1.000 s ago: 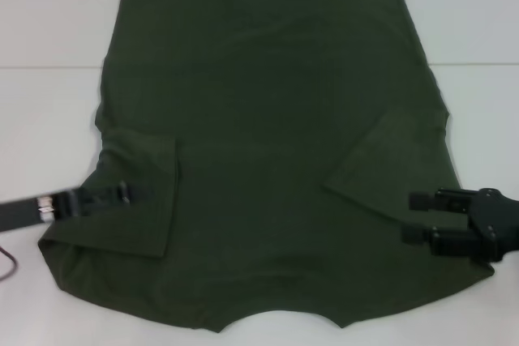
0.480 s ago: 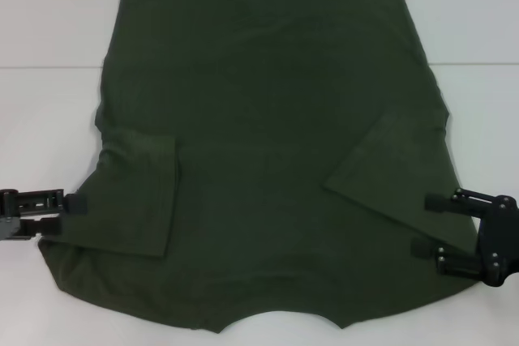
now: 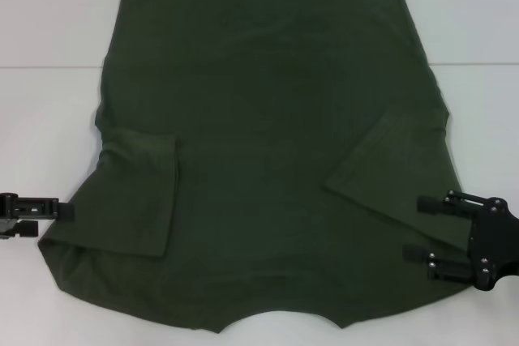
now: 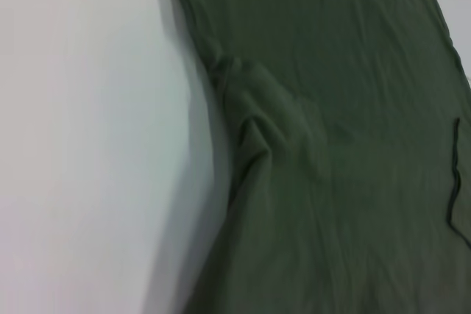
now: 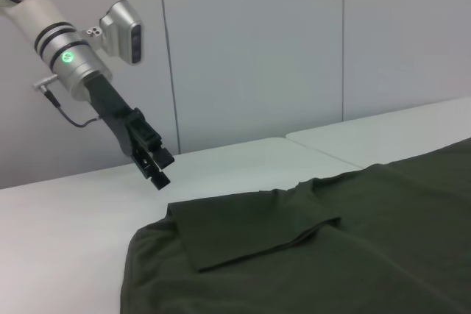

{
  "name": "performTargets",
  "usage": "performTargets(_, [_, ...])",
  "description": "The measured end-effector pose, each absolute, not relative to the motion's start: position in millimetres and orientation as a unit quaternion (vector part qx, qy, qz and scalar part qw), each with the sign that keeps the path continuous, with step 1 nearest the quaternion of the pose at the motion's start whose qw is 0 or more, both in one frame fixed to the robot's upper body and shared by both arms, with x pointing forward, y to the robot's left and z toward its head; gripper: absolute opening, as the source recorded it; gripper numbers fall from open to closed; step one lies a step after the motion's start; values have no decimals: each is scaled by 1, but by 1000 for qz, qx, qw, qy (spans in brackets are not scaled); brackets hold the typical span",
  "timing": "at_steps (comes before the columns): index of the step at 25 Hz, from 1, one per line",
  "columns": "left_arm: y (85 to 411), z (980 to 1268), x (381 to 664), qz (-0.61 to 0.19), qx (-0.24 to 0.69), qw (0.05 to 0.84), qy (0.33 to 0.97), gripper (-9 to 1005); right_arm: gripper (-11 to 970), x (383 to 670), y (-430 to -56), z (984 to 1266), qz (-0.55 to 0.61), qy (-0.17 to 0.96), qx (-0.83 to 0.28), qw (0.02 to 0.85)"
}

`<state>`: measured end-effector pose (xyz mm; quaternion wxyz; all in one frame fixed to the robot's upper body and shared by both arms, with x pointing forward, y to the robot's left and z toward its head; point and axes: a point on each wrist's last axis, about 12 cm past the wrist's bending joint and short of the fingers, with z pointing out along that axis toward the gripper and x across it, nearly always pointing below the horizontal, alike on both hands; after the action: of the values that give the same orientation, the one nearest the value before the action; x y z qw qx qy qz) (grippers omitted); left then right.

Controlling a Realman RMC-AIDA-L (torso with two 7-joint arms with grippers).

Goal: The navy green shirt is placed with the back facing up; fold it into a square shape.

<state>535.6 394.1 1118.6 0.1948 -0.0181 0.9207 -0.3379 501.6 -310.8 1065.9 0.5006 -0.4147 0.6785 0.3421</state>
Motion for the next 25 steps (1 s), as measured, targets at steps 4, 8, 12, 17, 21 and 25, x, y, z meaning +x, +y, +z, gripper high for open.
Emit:
performTargets(4, [390,1113,540,-324,-15,191,926,935,789,502,-310,1066,343,678,-415,501])
performTargets(8, [388,1107,543,-309,-15,194,931,935,790,501,-310,1066,345,678,-414,500])
performTargets(12, [390,1105,545,-299,-14,201,933,935,790,501,-310,1067,347,677,-414,500])
performTargets(17, [389,1104,546,-291,-9,202,935,935,789,501,-310,1067,347,677,-414,500])
performTargets(21, [387,1099,546,-292,-11,197,936,935,789,502,-310,1067,348,676,-415,501])
performTargets(25, [385,1098,546,-292,-8,193,937,935,789,502,-309,1067,348,675,-415,501])
